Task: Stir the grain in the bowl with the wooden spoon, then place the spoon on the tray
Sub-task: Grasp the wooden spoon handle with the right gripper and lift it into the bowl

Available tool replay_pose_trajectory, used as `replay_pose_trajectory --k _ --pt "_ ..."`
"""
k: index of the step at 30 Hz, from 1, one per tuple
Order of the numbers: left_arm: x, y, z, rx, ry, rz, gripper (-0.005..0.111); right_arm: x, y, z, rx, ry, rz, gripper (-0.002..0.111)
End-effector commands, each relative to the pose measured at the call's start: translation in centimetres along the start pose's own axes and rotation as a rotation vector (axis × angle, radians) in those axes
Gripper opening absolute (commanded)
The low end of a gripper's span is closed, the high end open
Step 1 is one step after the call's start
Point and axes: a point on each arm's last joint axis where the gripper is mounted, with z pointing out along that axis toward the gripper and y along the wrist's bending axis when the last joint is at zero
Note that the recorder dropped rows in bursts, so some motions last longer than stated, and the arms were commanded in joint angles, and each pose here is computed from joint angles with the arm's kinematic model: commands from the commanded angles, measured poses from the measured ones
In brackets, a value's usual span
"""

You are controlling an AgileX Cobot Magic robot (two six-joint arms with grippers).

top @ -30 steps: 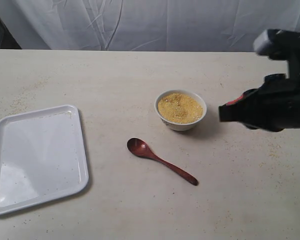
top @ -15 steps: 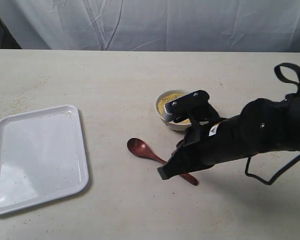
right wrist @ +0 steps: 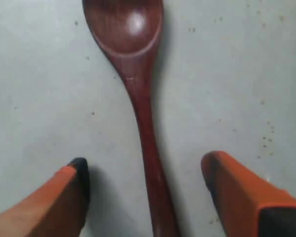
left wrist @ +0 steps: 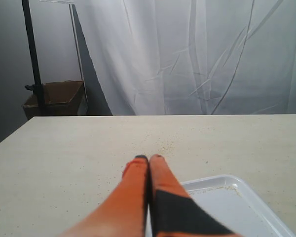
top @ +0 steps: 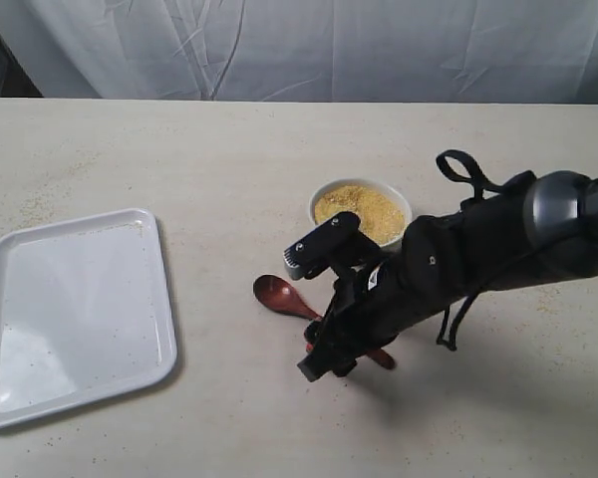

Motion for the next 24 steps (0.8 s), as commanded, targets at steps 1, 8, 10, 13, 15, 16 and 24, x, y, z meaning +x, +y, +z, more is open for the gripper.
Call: replay_pose_trajectory --k 1,8,10,13,15,16,24 --pt "0.1 0.0 0.0 0.005 0.0 -0.007 0.0 0.4 0.1 1.0 -0.038 0.13 -0.085 0.038" --pt "0.1 0.0 0.0 0.005 0.0 -0.007 0.0 -5.9 0.0 -8.9 0.015 -0.085 -0.187 0.003" --pt "0.1 0.0 0.0 0.005 0.0 -0.007 0.0 -8.1 -1.6 -13.0 0.181 -0.155 -0.218 0.002" --pt "0.1 0.0 0.0 0.005 0.0 -0.007 0.0 -9.2 -5.6 -15.9 0.47 -0.052 -0.184 -0.001" --pt "0.1 0.0 0.0 0.005 0.0 -0.007 0.0 -8.9 -7.7 -14.8 0.553 0.055 -0.167 -0.001" --pt "0.1 0.0 0.0 0.005 0.0 -0.007 0.0 -8.7 -8.2 -14.0 0.552 0.088 -0.168 -0.001" --pt "0.1 0.0 0.0 0.005 0.0 -0.007 0.0 -7.9 -9.4 -7.1 0.529 0.277 -0.263 -0.001"
